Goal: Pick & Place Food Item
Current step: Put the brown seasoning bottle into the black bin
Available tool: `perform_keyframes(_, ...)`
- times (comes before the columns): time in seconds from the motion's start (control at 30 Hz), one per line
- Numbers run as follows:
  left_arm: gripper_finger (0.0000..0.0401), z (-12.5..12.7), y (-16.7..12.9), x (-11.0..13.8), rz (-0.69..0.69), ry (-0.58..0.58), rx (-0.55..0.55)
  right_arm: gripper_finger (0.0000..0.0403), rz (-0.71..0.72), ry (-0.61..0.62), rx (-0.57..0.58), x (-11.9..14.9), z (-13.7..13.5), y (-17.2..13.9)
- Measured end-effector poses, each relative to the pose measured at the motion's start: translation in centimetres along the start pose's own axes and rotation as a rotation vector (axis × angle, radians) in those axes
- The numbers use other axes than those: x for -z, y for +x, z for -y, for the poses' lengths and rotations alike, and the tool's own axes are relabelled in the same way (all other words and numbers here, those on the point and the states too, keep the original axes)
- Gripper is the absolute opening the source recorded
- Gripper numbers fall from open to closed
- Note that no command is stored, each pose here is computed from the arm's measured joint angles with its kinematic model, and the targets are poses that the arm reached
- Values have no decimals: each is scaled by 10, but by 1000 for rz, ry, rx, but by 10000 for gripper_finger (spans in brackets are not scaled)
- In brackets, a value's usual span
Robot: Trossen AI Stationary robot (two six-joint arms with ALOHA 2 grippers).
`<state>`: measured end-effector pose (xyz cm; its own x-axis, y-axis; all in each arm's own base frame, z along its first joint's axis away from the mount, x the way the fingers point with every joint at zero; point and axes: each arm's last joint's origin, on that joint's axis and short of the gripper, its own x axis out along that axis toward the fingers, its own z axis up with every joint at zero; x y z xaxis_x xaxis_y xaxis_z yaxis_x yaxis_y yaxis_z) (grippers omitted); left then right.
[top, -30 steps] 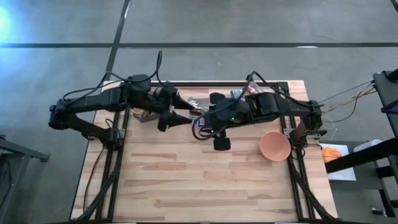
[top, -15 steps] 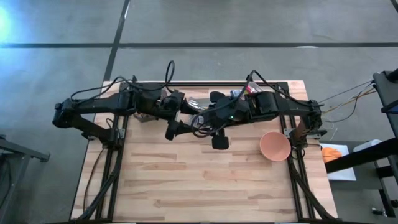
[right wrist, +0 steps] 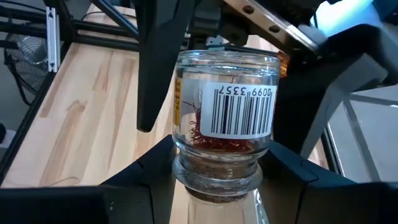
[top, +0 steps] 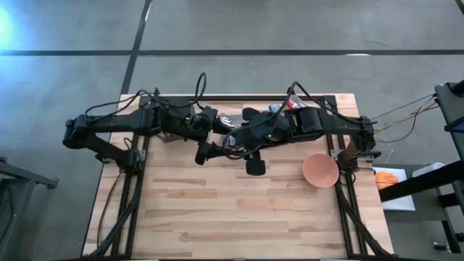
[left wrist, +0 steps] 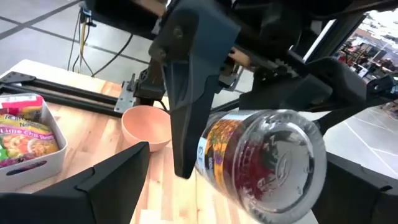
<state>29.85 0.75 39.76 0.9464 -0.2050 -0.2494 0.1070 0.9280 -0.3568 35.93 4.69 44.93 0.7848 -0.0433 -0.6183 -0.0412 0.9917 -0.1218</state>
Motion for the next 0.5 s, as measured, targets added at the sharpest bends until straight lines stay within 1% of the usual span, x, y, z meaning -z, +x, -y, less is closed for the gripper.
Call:
perform_keyframes(0.13,383,0,2,-1,11,3,5,170,-5,-1,-4,1,-1,2)
perform_keyframes(0.23,367,0,2,-1,10,4,14,170,-3,6,-7,1,-1,2)
perform_keyframes(0.37,323,2,3,-1,2,11,60,170,6,8,-8,0,-1,2)
perform_keyframes(0.5,269,3,5,0,3,32,68,171,-3,42,-30,1,-1,1)
